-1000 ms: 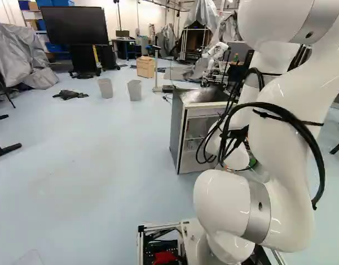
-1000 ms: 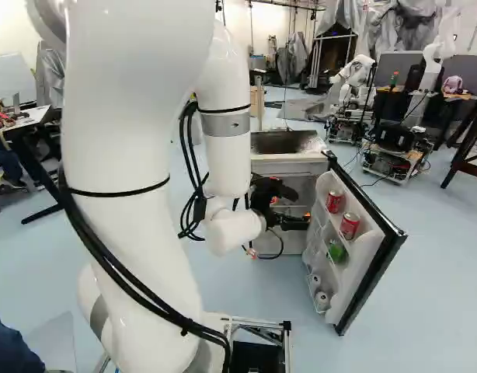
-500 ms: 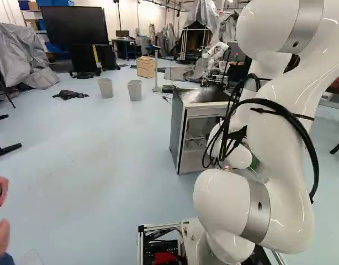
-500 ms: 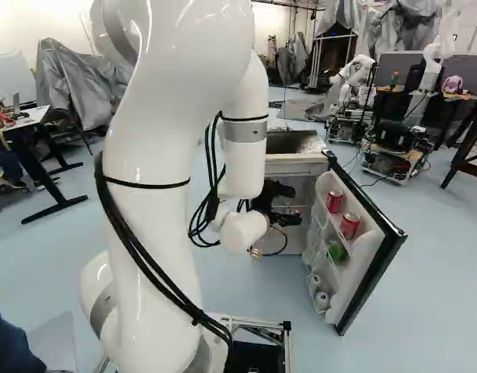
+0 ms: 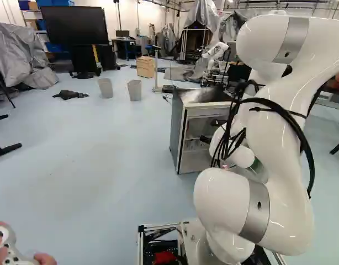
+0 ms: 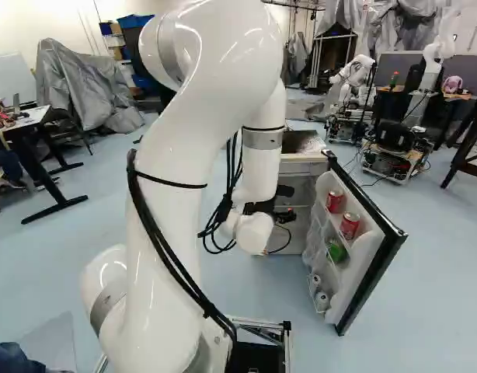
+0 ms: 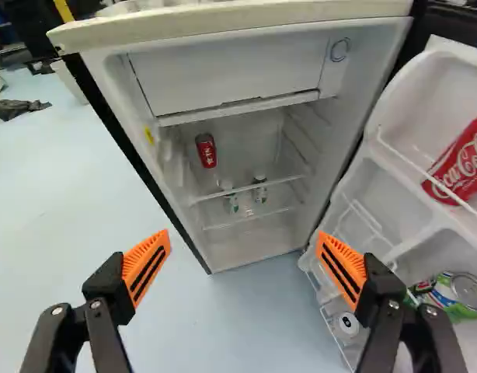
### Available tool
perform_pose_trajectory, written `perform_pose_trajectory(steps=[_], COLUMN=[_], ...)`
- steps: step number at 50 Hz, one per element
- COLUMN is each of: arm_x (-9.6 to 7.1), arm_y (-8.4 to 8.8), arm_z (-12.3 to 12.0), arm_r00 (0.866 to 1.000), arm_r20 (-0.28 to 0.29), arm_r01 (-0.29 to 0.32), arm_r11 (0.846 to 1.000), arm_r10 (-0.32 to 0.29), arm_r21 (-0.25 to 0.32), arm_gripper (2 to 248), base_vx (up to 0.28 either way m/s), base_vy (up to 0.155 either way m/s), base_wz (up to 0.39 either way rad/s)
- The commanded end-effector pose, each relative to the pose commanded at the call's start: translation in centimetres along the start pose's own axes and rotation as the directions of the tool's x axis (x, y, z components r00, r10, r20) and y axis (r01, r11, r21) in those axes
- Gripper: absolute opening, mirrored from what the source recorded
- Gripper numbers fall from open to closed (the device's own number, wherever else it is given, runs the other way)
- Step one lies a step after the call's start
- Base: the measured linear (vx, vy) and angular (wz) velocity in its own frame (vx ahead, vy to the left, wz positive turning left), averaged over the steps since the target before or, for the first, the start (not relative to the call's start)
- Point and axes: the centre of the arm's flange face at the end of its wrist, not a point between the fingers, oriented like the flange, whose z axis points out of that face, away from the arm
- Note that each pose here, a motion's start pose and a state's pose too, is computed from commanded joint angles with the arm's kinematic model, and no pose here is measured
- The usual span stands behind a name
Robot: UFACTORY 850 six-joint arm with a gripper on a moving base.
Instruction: Grab a drink from the fridge
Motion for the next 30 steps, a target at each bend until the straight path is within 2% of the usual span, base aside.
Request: perform_pose_trajectory(steps=[15, 30], arm_x=[-1.0, -2.0], arm_y=[0.8, 1.8], arm_z=[2.4, 4.8], arm_r00=[0.999, 0.998], arm_r20=[0.003, -0.01], arm_r01=[0.033, 0.067], arm_r11=[0.994, 0.976], arm_r10=[-0.033, -0.066], arm_r21=[0.105, 0.207], arm_gripper=[247, 247], base_vx=[0.0, 0.0], base_vy=[0.0, 0.0], base_wz=[0.0, 0.0])
